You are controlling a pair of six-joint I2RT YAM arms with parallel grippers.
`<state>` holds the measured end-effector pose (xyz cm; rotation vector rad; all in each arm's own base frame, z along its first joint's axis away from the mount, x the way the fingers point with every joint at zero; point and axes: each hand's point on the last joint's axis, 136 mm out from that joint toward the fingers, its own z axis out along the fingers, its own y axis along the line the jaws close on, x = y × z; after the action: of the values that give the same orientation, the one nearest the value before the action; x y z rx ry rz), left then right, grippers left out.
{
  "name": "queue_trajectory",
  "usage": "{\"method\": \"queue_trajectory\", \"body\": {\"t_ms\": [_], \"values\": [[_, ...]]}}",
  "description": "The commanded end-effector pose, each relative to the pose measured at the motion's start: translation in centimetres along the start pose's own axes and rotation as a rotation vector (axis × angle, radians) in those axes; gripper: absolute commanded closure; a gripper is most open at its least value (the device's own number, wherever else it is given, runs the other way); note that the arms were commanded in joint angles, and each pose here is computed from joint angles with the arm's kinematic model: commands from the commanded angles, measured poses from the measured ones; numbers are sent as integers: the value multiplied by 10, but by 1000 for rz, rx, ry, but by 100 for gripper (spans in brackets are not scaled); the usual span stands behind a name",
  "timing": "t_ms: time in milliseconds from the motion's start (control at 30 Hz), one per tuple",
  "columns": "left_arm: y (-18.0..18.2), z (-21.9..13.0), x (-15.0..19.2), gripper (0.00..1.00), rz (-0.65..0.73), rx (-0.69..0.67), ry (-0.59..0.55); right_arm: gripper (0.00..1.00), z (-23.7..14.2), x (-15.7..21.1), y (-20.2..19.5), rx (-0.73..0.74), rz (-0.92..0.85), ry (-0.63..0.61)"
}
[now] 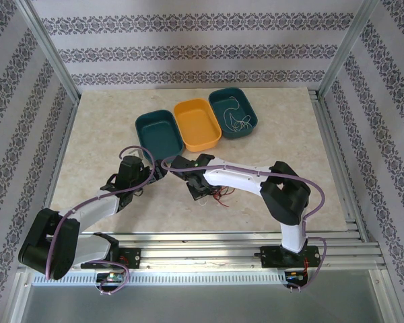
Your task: Untangle the cables
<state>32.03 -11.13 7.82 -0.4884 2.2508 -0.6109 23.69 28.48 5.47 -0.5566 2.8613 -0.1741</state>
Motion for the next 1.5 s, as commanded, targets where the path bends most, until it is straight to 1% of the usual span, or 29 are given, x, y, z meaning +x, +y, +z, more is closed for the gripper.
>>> {"method": "queue_trajectory", "body": {"t_ms": [0,200,400,600,733,1200,1467], "values": [[-1,1,-4,1,-10,16,-18,100,-24,-6,6,-31,-20,-40],[-4,-1,-6,1,7,33,-26,100,-54,-19,16,-95,-41,-109],[-20,-7,-14,1,51,101,-57,100,-84,-32,13,-141,-15,-199],[-30,-12,-19,1,90,133,-64,100,-112,-40,6,-180,22,-297],[-32,-14,-20,1,87,151,-73,100,-131,-44,-3,-196,44,-369],[-54,-24,-28,1,148,259,-114,100,-196,-65,-23,-277,98,-607],[-60,-21,-24,1,151,301,-99,100,-227,-74,-35,-329,135,-718]]}}
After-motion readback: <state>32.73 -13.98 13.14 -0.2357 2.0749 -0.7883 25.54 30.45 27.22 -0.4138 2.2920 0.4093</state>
